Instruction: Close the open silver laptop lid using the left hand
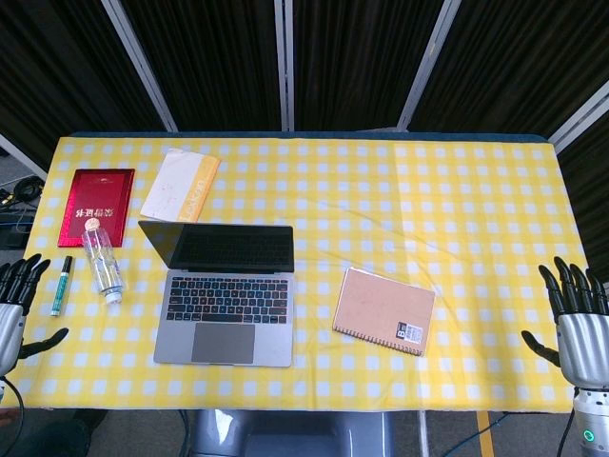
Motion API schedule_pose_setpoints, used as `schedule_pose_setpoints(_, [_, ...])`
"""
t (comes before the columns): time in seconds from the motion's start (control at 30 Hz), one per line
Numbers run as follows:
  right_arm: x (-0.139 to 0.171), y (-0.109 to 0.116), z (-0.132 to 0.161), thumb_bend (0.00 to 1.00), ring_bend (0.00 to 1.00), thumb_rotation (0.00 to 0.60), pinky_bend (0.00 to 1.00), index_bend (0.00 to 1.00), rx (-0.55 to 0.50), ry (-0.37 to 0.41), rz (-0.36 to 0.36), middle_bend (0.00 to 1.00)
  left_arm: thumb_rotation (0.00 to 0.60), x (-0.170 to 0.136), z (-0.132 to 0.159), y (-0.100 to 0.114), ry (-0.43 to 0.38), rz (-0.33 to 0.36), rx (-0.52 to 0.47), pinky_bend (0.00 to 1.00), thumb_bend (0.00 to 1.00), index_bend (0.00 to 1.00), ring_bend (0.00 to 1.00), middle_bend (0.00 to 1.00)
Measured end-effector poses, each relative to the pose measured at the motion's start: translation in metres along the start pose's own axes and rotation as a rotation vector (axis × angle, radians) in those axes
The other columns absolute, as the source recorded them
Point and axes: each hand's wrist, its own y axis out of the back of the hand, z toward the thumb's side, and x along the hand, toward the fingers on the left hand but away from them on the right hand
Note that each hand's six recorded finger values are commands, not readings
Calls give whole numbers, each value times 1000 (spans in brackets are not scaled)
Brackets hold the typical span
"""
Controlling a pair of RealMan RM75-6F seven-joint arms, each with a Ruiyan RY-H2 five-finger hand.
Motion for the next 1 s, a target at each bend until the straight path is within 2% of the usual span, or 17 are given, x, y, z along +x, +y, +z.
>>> schedule_pose_setpoints(0.23, [0,-2,0,0,0,600,0,0,3,-2,14,0,600,1,-2,-2,5,-18,16,0,0,0,0,0])
schedule_pose_setpoints(0.3, [0,-3,0,0,0,600,0,0,1,-1,19,0,600,1,-1,-4,3,-31,16,0,37,0,0,0])
schedule_pose_setpoints(0.4, [0,-4,0,0,0,600,0,0,1,0,26,0,600,6,5,-7,-13,-54,3,0,278,0,0,0])
schedule_pose_setpoints(0.57, [0,-11,1,0,0,600,0,0,14,-1,56,0,600,30,34,-2,-88,-90,-16,0,891,0,0,0])
schedule_pose_setpoints(0.63, [-1,-13,0,0,0,600,0,0,20,-7,67,0,600,43,51,1,-124,-103,-24,0,993,0,0,0])
schedule_pose_setpoints(0.77, [-3,-17,-2,0,0,600,0,0,38,-20,82,0,582,87,94,9,-215,-155,-39,0,1000,0,0,0])
schedule_pose_setpoints(0.87, [-4,-18,-3,0,0,600,0,0,44,-28,88,0,559,117,120,14,-249,-200,-50,0,1000,0,0,0])
schedule_pose_setpoints(1.0, [-6,-21,-8,0,0,600,0,0,54,-46,96,0,556,151,155,14,-295,-254,-53,0,1000,0,0,0])
